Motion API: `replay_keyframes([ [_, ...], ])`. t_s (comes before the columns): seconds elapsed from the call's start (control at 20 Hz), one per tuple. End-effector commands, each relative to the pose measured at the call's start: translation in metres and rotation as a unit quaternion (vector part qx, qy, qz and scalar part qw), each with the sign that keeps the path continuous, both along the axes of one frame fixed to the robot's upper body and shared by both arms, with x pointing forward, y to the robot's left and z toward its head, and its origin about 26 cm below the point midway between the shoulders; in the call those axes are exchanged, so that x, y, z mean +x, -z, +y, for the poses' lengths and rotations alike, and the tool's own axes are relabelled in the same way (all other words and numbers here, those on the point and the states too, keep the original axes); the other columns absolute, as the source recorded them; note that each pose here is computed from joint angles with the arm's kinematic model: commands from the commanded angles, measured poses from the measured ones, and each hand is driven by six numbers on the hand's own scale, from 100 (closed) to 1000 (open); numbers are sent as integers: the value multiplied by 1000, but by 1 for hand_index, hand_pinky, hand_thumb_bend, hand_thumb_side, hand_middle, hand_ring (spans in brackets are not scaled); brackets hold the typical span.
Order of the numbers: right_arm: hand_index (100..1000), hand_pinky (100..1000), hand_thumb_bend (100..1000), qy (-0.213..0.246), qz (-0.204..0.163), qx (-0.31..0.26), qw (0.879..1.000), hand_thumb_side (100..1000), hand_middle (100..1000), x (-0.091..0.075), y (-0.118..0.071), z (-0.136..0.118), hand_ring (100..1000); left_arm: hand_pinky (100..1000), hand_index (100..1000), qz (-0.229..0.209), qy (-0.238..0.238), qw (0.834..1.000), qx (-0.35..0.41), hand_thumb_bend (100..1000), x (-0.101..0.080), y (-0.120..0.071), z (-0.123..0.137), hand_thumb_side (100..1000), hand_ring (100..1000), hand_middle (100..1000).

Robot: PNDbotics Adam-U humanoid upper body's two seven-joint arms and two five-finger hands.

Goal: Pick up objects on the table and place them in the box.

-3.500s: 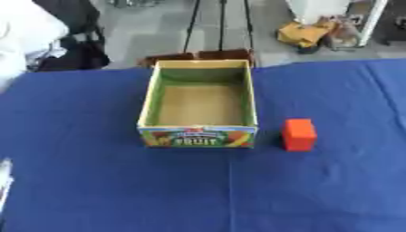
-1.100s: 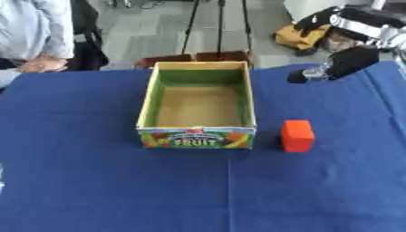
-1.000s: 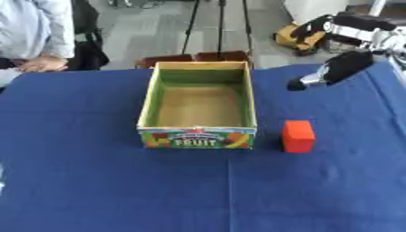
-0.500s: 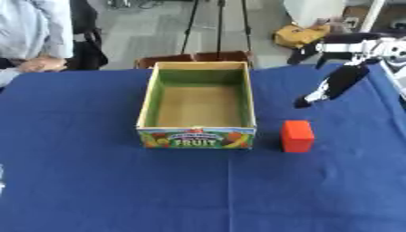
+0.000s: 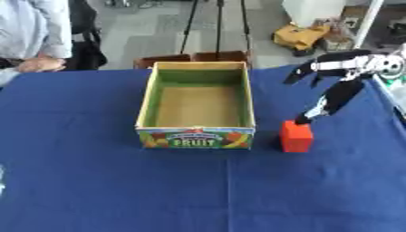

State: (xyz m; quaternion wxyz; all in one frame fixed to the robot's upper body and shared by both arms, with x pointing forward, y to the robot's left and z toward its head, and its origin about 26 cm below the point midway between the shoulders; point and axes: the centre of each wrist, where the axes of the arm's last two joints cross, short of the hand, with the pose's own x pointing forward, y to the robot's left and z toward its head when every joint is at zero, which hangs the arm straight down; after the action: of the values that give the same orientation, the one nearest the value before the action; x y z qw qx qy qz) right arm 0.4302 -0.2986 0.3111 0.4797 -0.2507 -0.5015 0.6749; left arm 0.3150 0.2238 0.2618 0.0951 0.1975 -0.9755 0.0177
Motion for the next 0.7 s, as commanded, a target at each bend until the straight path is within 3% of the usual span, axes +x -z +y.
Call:
replay_keyframes([
  [0.05, 1000, 824, 617, -3, -10, -10, 1000, 359, 886, -8, -10, -7, 988, 768, 937, -12, -4, 1000, 9, 100, -3, -7, 3, 960, 876, 849],
  [0.7, 1000, 836, 565, 28, 22, -45, 998, 344, 914, -1, 20, -8, 1000, 764, 935, -11, -2, 1000, 6, 100, -3, -8, 2, 956, 876, 847],
])
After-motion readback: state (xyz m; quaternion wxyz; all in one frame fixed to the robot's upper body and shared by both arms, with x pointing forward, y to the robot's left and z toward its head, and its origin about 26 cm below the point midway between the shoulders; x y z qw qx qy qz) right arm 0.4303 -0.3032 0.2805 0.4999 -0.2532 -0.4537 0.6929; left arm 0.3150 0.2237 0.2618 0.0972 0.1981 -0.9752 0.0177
